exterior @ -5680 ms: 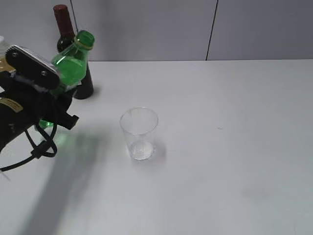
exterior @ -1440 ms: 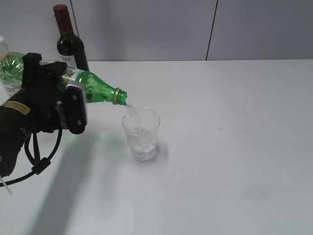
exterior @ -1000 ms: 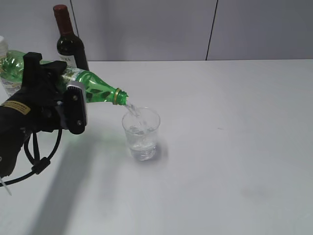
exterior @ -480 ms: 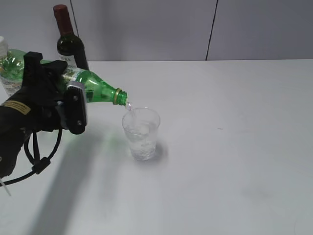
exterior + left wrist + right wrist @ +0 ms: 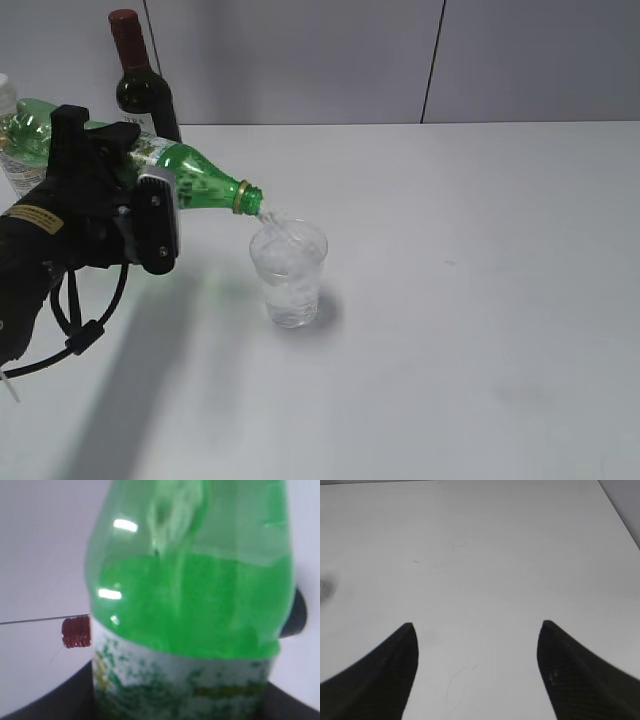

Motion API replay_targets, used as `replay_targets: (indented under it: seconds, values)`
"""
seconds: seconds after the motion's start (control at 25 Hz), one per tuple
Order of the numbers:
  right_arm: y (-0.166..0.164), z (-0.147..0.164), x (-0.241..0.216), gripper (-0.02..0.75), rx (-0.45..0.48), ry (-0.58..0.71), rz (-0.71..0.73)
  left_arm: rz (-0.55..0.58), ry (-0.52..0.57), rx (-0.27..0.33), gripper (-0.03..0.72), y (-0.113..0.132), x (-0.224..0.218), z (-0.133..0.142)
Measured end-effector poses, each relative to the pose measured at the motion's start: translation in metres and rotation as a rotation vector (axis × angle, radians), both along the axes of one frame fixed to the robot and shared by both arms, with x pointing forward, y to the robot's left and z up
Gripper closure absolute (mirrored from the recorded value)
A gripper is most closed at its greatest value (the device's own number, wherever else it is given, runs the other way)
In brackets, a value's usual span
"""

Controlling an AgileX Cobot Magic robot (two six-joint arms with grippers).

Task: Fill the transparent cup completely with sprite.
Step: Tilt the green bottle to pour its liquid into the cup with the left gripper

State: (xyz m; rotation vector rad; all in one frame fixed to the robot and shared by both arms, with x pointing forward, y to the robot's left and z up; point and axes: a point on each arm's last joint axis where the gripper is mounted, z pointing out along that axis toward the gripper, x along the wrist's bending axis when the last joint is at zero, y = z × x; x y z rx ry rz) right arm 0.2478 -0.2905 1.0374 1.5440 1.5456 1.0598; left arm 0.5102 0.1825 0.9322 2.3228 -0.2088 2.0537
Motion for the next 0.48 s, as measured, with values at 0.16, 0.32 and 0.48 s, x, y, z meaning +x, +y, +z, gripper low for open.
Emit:
replay_targets:
  seconds: [0.16,0.32,0.48]
  values:
    - [0.0000,0.0000,0.0000,0.174,0.000,0.000,0.000,0.008,0.030,-0.168,0.277,-0.0013,-0.0002,-0.0008]
    - [0.0000,0.0000,0.0000,0.174,0.000,0.000,0.000,-0.005,0.048,-0.294,0.277,-0.0040,-0.0006,-0.0007]
    - [0.0000,0.0000,0.0000,0.174,0.000,0.000,0.000,-0.001,0.066,-0.411,0.277,-0.0050,-0.0007,-0.0006]
